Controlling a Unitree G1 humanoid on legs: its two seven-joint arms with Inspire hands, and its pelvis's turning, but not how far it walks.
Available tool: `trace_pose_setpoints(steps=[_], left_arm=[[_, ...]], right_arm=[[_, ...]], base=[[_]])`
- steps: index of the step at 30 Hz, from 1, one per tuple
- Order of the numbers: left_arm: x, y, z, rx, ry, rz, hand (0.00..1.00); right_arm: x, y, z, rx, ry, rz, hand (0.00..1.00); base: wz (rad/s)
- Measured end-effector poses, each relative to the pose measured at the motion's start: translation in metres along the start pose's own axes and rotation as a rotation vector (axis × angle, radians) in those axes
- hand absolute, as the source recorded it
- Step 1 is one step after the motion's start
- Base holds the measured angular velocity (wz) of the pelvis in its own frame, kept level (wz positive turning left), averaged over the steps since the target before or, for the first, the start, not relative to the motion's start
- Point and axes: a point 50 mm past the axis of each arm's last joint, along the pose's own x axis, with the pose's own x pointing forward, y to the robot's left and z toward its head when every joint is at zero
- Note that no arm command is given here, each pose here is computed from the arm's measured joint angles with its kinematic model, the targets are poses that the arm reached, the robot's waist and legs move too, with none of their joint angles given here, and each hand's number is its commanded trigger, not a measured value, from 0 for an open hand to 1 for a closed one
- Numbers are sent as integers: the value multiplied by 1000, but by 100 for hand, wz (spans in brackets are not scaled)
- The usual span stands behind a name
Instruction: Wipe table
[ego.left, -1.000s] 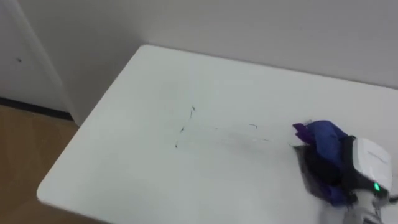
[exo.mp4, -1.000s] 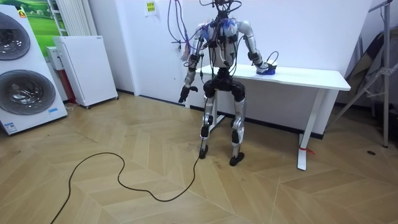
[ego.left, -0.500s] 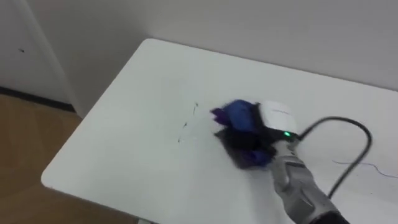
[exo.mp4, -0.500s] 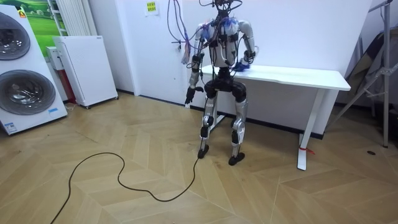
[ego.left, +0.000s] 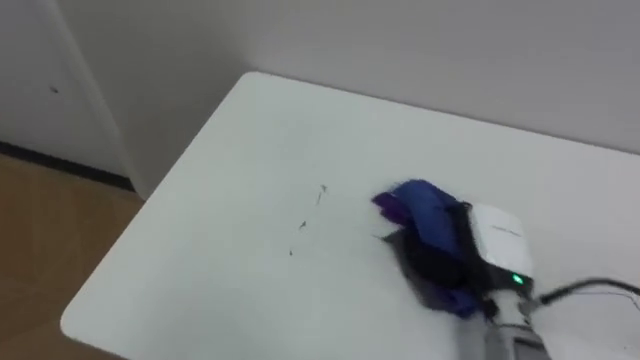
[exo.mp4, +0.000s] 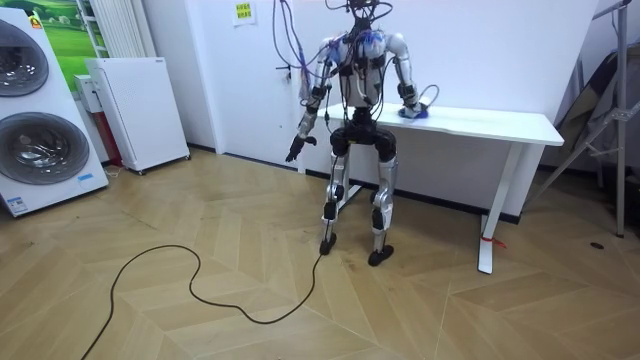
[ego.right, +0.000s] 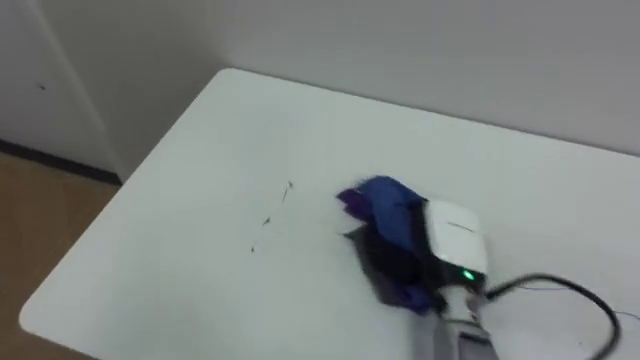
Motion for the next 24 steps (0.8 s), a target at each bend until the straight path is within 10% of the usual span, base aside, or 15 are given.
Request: trace_pose_setpoints(steps=[12,20,24], left_arm=[[-5,-25,20,88,-82,-75,0],[-7,-37,24,116,-61,-138,0],[-10,-41,10,113,-4,-173,0]], right_arm=[[20,-10,-26,-7,242,44,100],[59,5,128,10,-273,262,100],[62,5,142,-16,-329,270,100]], base=[[-9],[-12],[33]])
